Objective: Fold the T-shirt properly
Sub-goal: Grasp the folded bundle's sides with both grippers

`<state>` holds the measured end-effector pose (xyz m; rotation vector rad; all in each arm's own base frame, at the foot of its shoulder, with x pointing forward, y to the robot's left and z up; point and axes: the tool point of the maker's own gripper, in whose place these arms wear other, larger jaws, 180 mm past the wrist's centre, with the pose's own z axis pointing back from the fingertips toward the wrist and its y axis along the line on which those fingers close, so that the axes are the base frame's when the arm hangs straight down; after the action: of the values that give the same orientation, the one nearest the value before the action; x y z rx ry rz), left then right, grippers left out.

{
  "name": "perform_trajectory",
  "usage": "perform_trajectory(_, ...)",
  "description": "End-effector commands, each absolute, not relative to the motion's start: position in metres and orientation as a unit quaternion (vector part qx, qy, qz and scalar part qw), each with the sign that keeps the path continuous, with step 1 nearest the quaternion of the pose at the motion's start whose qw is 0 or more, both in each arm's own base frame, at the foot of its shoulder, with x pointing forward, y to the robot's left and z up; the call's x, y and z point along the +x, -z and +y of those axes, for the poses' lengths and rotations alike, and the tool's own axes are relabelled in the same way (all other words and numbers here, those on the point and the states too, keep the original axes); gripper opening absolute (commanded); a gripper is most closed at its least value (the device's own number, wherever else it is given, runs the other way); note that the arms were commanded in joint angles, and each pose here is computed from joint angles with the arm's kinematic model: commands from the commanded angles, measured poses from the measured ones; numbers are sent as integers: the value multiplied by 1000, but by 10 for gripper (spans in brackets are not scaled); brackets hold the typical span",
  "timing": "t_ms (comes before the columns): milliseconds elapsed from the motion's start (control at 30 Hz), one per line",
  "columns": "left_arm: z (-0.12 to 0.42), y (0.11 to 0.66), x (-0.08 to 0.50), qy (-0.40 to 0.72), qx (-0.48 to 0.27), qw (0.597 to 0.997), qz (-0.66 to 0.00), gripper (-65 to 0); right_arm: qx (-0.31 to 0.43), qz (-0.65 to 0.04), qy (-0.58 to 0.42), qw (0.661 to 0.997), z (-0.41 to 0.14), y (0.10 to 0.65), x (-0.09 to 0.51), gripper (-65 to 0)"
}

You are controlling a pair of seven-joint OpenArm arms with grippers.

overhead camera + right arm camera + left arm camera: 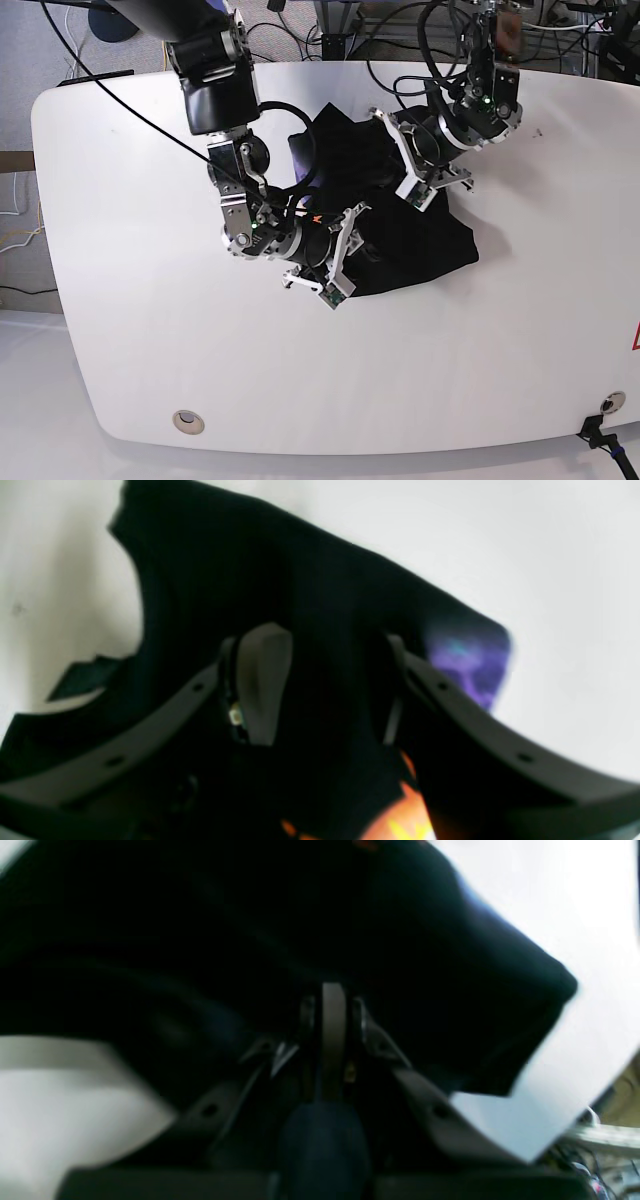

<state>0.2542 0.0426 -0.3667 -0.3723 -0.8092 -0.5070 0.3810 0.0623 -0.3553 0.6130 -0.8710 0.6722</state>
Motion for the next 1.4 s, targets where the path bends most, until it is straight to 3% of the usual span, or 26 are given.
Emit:
perform_trajectory(0, 44, 364, 260, 237, -180, 868, -397, -647, 295, -434, -306, 795, 63, 339, 396, -390)
perform_trajectory(67, 43, 375, 257, 236, -183, 875, -381, -647, 294, -435, -299, 797, 56, 346, 398, -460)
perform_trajectory(167, 46, 389, 264, 231, -183, 883, -365, -647, 298, -431, -288, 802, 52, 356, 398, -650)
perform_trajectory(367, 65, 413, 281, 248, -129, 898, -338, -647, 280, -414, -281, 819, 23, 379, 390, -650)
perform_trajectory(667, 85, 391, 333, 263, -93, 886, -369, -645, 236, -423, -258, 836, -34, 387, 345, -650)
perform_trajectory(900, 76, 378, 356, 292, -87, 873, -380, -646, 220, -434, -252, 837, -45, 375, 309, -650)
perform_trajectory(1233, 71, 316, 371, 298, -73, 832, -462, -647, 163, -493, -274, 809, -47, 304, 332, -650)
perform_trajectory(1367, 75, 311, 353, 287, -73, 831, -471, -647, 179, -490, -269, 809, -34, 306, 359, -650)
